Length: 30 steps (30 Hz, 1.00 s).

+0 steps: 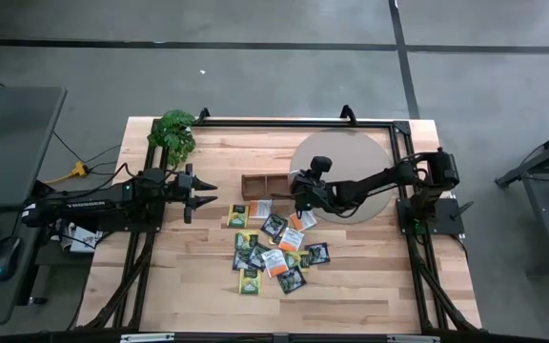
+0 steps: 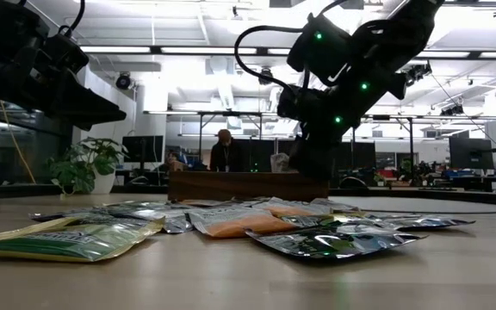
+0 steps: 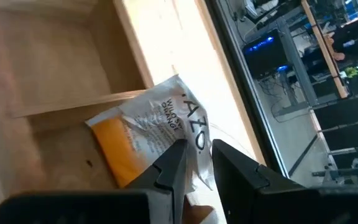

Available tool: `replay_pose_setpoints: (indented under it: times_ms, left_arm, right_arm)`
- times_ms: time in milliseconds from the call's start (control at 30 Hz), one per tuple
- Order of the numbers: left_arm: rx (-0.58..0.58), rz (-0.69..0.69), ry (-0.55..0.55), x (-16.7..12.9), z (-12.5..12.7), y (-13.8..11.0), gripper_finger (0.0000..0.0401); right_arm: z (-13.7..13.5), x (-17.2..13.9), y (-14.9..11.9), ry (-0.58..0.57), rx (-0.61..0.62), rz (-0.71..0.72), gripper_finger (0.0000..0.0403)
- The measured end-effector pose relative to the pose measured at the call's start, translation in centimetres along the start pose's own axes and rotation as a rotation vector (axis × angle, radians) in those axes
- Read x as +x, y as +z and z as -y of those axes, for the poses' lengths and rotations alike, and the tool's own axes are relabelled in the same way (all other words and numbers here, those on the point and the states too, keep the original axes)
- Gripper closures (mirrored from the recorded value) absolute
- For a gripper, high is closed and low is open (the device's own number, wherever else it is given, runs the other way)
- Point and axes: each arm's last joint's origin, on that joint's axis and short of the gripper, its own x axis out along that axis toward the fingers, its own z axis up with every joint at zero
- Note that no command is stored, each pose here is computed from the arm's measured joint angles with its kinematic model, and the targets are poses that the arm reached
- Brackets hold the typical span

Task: Pick & Place Tea
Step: Put the white tea bag into the right section of the wooden organizer

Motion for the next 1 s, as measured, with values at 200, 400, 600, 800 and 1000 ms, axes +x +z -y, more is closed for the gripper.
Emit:
replay_pose_setpoints:
  times_ms: [200,400,600,800,1000]
  left_arm:
    - [0.000,0.000,0.000,0.0,0.0,0.0,0.0251]
    - [0.000,0.000,0.000,0.0,0.0,0.0,0.0251]
    - [0.000,0.000,0.000,0.0,0.0,0.0,0.0251]
    - [0.000,0.000,0.000,0.0,0.0,0.0,0.0251]
    - [0.000,0.000,0.000,0.0,0.0,0.0,0.0251]
  right_arm:
    - [-0.3,-0.3,0.1,0.016,-0.029,0.011,0.0326]
    - [-0.4,-0.4,0.1,0.020,-0.023,0.013,0.0326]
    - [-0.4,-0.5,0.1,0.019,-0.019,0.014,0.0323]
    - [0.4,-0.9,0.5,-0.006,0.003,0.027,0.0277]
    - [1.9,-2.4,1.3,-0.096,0.072,0.055,0.0229]
